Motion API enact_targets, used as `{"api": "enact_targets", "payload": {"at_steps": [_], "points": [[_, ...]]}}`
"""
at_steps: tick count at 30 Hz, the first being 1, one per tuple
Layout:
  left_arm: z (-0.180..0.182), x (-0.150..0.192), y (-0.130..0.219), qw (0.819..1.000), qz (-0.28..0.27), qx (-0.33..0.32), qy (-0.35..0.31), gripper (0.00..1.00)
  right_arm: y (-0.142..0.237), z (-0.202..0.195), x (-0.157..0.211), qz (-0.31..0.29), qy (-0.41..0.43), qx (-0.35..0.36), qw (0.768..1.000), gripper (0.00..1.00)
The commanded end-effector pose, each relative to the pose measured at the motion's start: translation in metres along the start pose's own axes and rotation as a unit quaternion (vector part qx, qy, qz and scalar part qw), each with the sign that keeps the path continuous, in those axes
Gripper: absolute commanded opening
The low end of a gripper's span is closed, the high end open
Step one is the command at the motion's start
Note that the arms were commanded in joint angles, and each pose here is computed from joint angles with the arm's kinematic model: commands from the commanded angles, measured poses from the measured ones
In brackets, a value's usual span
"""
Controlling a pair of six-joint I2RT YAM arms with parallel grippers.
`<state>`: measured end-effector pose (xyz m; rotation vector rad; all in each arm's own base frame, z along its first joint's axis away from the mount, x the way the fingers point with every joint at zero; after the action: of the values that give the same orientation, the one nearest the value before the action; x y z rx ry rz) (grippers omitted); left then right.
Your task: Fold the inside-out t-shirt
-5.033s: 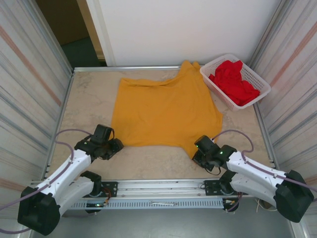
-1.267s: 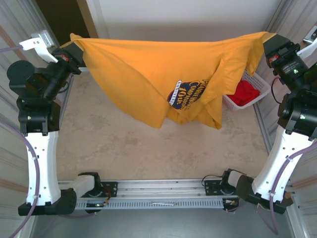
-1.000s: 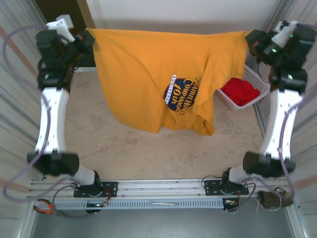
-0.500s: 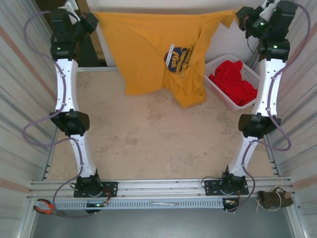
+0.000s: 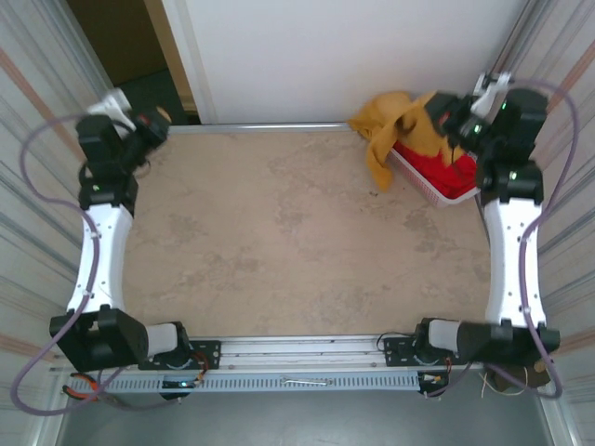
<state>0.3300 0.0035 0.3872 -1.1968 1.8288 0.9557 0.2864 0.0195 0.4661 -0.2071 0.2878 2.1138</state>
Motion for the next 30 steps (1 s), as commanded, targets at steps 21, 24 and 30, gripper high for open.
{"api": "enact_targets", "payload": {"at_steps": [21,24,30], "points": [[-0.241,0.286,-0.111,0.928,0.268,0.209,-0.151,0.64,0.011,0.035,-0.002,-0.020,0.060,-0.030,0.998,0.00],[-0.268,0.301,-0.129,0.926,0.257,0.224,-0.164,0.65,0.006,0.047,-0.003,-0.016,0.067,-0.040,0.997,0.00],[-0.308,0.335,-0.163,0.925,0.236,0.225,-0.194,0.66,-0.001,0.057,-0.003,-0.011,0.068,-0.048,0.996,0.00]]}}
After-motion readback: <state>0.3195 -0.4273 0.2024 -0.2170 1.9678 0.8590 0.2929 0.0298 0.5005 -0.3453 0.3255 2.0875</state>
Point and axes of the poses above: each hand's point on the last joint's axis, 136 mm out from that joint toward the fingers, its own y axis back along the fingers, its own z axis along the line the jaws close on, x = y × z, the point moved 9 cm from there along y, back along the fingers, and after that the axes turned 15 degrees about -y, right-handed, at the moved point
